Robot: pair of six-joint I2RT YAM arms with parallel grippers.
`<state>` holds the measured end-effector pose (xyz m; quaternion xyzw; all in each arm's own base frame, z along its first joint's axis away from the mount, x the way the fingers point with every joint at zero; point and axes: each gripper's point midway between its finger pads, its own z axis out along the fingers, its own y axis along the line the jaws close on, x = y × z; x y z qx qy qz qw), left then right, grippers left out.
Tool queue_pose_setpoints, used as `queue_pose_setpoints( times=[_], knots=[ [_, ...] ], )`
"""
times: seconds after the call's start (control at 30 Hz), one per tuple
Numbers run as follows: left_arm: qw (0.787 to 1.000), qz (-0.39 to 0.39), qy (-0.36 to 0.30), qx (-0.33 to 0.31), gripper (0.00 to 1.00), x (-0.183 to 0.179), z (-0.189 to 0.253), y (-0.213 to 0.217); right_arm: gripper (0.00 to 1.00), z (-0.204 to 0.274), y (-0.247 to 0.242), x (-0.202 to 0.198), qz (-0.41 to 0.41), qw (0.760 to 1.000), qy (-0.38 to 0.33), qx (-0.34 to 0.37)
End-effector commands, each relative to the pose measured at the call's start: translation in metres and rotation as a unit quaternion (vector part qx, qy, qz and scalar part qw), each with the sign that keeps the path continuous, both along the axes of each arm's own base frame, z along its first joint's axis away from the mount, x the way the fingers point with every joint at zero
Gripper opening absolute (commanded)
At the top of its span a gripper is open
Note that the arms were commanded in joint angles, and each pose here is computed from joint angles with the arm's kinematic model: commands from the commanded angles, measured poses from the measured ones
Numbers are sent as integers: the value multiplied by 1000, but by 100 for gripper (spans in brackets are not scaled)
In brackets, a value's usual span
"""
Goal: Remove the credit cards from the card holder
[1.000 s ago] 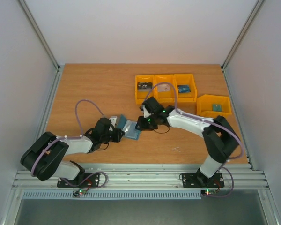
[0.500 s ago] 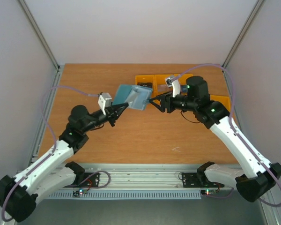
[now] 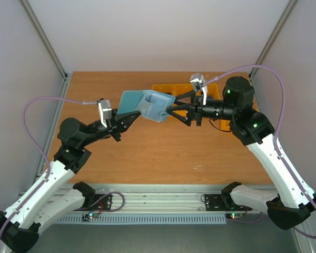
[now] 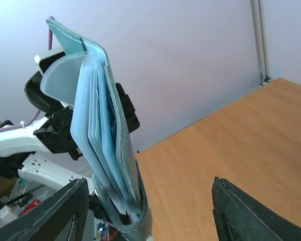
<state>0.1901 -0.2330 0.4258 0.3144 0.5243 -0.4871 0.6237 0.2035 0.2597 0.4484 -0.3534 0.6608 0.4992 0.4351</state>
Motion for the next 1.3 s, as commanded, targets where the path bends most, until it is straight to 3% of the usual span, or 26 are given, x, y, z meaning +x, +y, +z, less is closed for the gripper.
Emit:
queue_pose_setpoints(
  times=[0.0,0.13,0.5,0.67,0.83,1.0,1.27],
  knots=[
    [999,-11,-35,-38,0,-19,35,10,66,7,6,-6,16,1000,-20,4],
    [998,-21,-34,-42,0,-22,36,9,61,5,12,-1,5,1000,-17,0],
    [999,-29,-14,-42,0,-22,30,8,59,2,47,-8,31,998,-40,-24],
    [998,-25,-16,-47,0,-24,33,11,68,8,28,-38,65,992,-108,-23],
    [998,-40,-28,-37,0,-29,30,8,71,9,10,-31,13,993,-110,-43],
    [998,-41,-31,-37,0,-32,31,9,63,8,0,-10,-60,991,-102,-60],
    [998,-47,-35,-36,0,-35,33,9,55,20,-5,0,-95,990,-93,-50]
  ],
)
